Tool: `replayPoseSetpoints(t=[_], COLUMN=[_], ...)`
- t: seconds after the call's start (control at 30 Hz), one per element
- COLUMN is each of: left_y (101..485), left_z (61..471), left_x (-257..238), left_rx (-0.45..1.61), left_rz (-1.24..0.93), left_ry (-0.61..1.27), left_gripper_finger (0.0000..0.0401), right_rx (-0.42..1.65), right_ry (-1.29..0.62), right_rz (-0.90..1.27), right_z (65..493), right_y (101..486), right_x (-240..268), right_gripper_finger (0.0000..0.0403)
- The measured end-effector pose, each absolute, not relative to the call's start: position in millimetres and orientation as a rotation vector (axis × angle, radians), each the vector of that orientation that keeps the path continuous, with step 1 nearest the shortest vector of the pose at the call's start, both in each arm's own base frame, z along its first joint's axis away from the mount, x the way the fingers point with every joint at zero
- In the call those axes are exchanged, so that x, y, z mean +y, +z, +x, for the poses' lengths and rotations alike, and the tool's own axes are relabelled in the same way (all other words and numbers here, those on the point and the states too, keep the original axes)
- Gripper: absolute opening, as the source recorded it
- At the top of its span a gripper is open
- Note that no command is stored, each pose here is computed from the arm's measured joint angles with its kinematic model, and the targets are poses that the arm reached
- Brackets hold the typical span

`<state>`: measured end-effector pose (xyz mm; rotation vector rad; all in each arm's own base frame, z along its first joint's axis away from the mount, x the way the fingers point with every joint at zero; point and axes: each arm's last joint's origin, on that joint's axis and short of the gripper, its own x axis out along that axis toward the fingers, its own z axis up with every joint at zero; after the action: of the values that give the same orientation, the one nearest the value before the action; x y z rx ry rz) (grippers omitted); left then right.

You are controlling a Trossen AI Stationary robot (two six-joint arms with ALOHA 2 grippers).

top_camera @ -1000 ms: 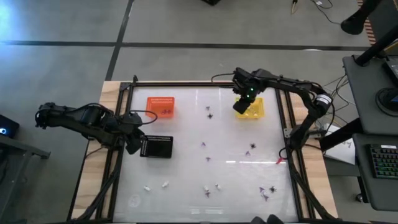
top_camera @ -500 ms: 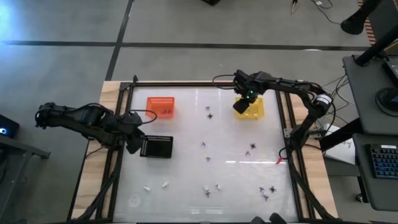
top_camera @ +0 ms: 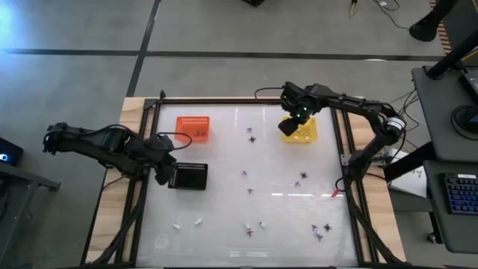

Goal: Sort Halloween decoration
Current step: Put the violet witch hat into the orange bin

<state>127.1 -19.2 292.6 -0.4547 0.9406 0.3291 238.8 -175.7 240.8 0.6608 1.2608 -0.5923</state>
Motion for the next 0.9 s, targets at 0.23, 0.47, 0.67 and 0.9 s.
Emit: replayPoseSetpoints(t=[0.23,0.47,0.67,0.9], left_y=[288.7,285.8,285.4,285.4], left_z=[134.0,138.5,138.9,138.5], left_x=[-19.9,-20.8,-20.9,-20.7], left_rx=[0.966,0.990,0.993,0.994], left_rz=[-0.411,-0.398,-0.397,-0.397], left_ry=[0.349,0.354,0.354,0.354], left_gripper_finger=[0.0096,0.0096,0.0096,0.0096], right_rx=[1.083,0.887,0.746,0.812], right_ry=[-0.571,-0.470,-0.497,-0.436], right_rz=[0.612,0.668,0.667,0.570], right_z=[261.5,285.9,305.5,326.7], right_y=[247.3,242.6,233.5,211.7], right_x=[-171.6,-183.1,-197.0,-203.6], right_gripper_finger=[0.0157,0.0150,0.0148,0.0143])
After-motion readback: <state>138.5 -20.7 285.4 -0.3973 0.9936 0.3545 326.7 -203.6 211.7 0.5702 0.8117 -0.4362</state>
